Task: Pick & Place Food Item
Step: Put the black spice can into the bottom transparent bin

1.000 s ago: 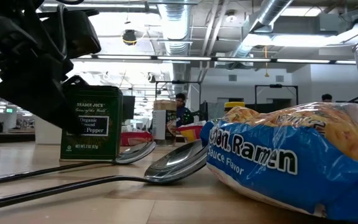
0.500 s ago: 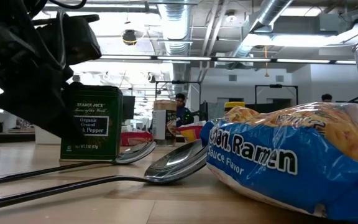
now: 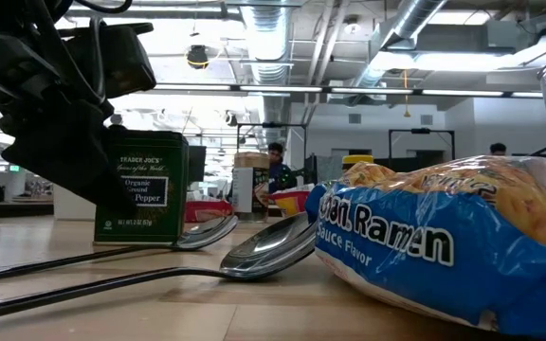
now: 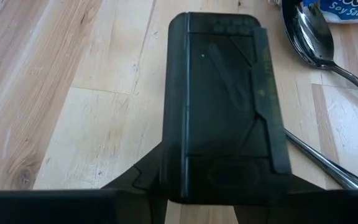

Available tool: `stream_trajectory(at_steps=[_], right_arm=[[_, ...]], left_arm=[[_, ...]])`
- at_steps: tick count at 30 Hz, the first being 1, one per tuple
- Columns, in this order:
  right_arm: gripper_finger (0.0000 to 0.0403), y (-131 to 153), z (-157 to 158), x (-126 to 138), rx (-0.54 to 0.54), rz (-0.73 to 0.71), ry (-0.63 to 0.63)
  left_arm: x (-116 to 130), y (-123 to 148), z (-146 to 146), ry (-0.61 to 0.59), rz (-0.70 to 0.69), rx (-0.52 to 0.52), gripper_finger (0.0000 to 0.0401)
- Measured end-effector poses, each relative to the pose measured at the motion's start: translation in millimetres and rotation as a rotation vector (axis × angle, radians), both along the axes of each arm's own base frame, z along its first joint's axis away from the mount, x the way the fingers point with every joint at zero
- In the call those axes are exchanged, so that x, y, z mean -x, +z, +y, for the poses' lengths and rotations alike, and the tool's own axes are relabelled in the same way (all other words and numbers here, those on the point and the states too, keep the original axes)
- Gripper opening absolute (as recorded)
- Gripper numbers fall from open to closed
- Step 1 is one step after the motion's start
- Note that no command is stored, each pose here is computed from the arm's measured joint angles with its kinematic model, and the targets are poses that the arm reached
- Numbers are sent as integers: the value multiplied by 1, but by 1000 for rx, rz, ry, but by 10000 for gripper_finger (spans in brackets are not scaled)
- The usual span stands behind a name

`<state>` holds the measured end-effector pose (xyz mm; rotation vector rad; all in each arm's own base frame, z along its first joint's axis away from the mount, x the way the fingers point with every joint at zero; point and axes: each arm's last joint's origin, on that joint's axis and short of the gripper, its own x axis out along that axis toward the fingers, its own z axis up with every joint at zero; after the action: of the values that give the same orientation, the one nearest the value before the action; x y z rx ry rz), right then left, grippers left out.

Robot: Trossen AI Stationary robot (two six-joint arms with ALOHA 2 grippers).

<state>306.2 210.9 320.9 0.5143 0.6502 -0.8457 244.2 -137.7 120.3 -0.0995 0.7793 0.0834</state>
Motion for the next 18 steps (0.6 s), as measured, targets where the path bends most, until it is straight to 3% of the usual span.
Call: stream_trajectory(at_steps=[8,18], right_arm=[[116,0,0,0,-4,2,0],[116,0,6,-5,-93,-32,8]], left_arm=[[0,0,0,0,0,-1,123],[2,9,-1,-10,-26,21,121]])
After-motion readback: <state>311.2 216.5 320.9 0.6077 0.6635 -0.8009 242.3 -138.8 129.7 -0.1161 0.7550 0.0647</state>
